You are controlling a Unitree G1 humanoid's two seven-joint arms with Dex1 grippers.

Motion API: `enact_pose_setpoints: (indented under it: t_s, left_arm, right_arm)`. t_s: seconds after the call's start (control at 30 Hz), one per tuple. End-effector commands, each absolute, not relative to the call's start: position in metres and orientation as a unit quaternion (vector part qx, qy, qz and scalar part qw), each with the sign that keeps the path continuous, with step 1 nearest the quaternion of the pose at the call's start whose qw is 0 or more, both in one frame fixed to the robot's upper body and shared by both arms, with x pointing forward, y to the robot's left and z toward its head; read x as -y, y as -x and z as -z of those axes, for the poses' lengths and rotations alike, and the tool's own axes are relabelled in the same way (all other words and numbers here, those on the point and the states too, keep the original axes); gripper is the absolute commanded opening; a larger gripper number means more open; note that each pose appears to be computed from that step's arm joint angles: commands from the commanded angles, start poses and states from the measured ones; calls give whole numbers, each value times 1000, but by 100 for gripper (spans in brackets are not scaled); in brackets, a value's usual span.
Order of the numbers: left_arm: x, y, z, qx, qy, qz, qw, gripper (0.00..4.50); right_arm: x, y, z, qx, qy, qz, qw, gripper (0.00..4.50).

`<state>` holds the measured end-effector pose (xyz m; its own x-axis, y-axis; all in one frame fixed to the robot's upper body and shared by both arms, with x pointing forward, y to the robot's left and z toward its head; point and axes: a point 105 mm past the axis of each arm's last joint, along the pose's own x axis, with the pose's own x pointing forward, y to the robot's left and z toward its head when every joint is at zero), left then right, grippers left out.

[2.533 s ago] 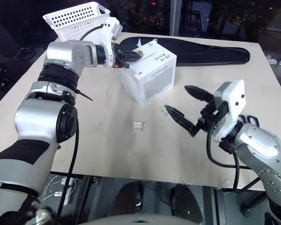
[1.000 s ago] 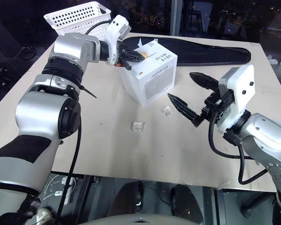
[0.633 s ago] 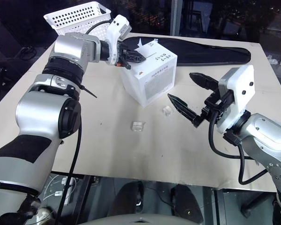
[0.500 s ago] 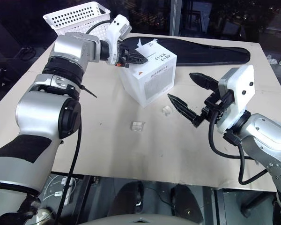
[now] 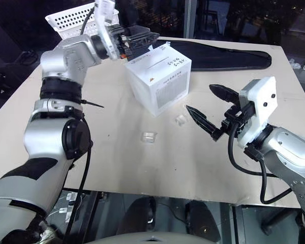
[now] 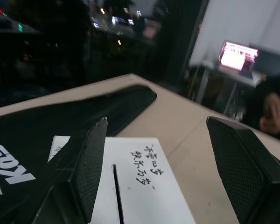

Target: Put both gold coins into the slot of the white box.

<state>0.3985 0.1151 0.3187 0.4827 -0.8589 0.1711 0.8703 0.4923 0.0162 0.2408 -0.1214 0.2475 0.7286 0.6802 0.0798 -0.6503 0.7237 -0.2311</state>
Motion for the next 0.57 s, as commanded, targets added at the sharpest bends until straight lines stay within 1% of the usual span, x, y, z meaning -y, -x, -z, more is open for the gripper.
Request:
enact_pose_setpoints:
  t_s: [0.03,0.13,0.2,0.33,0.47,0.57]
  left_arm:
    - [-121,-352,-309,101,-14,529,842,445]
    - [-143,-341,-292,90,-4,489,868,445]
    - [-155,-324,-273,71,-36,487,870,445]
    - [-187,-300,-243,10,-29,462,886,445]
    - [-209,-284,-222,-24,-26,431,902,445]
    - [-211,-280,-216,-28,-21,420,907,445]
  right_arm:
    - [138,-235,-249,83,120,-339,929,404]
    - [153,-229,-240,59,121,-331,934,404]
    - [164,-224,-235,43,127,-325,936,404]
    - [184,-212,-223,14,136,-319,938,404]
    - [204,-199,-213,-16,143,-315,938,404]
    - [211,-199,-210,-22,145,-311,939,404]
